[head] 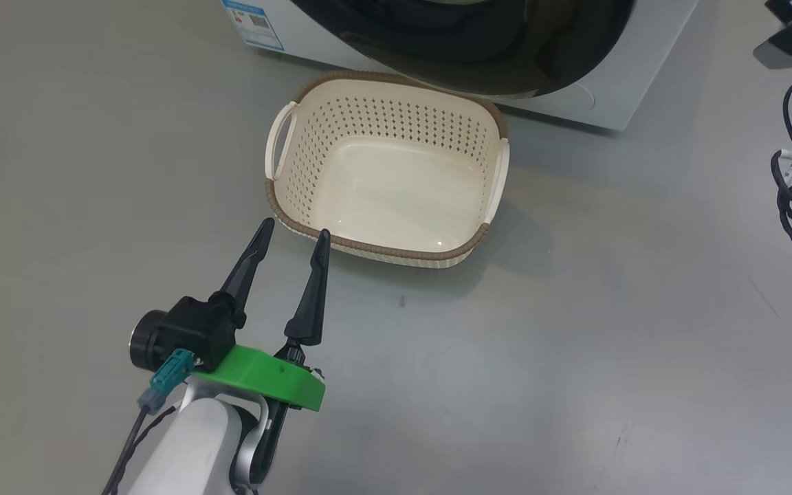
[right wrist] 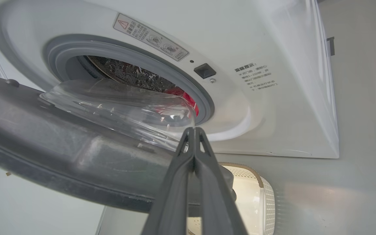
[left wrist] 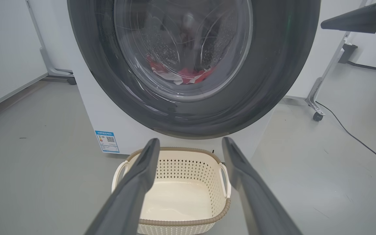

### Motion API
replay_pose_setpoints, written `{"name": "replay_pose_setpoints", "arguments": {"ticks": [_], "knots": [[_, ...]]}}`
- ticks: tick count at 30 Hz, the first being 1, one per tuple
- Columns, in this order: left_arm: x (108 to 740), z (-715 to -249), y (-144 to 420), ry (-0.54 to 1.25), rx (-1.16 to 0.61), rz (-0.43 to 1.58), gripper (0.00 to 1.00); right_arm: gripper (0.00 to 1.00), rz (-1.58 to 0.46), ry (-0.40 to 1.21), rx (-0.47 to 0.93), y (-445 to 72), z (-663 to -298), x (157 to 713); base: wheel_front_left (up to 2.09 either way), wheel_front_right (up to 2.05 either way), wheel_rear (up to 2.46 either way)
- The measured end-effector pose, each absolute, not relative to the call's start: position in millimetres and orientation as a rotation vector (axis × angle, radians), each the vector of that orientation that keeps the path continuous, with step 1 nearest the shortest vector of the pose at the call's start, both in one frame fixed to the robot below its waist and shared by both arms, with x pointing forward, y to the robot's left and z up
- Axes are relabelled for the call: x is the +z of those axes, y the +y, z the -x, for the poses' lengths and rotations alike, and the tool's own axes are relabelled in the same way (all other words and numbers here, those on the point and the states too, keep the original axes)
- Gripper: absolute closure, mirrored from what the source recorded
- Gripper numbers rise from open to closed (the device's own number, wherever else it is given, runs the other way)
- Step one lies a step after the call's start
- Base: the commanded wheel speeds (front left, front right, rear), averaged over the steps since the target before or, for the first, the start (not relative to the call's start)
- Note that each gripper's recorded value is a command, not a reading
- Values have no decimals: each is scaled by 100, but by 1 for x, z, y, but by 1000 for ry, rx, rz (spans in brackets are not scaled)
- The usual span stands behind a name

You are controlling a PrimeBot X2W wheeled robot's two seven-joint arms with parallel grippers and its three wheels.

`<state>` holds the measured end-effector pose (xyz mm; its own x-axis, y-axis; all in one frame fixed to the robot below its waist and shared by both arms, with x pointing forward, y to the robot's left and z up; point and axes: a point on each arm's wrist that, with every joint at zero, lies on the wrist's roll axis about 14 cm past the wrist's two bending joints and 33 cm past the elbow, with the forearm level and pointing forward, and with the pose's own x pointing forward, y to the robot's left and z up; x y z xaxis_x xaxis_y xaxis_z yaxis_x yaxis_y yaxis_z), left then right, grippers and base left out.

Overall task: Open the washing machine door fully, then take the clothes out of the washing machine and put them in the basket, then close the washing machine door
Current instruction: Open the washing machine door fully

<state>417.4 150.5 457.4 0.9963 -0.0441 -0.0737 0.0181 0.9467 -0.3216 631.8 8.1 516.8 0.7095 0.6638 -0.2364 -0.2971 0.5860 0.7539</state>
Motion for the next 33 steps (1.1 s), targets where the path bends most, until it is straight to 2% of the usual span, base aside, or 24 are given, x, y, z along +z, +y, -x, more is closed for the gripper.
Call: {"name": "replay_pose_setpoints", "arguments": {"ticks": [8,13,19,33], "knots": [[470,-413,146,47,-49,317,0,100,-526,361,534,-20,-613,533,0,0,0],[479,-408,142,25,-63,320,0,100,-513,247,522,-30,-592,549,0,0,0],[490,-398,144,-6,-56,321,0,100,-486,239,416,-64,-547,513,0,0,0],[504,-380,137,-45,-77,328,0,100,-343,86,342,-105,-473,506,0,0,0]]}}
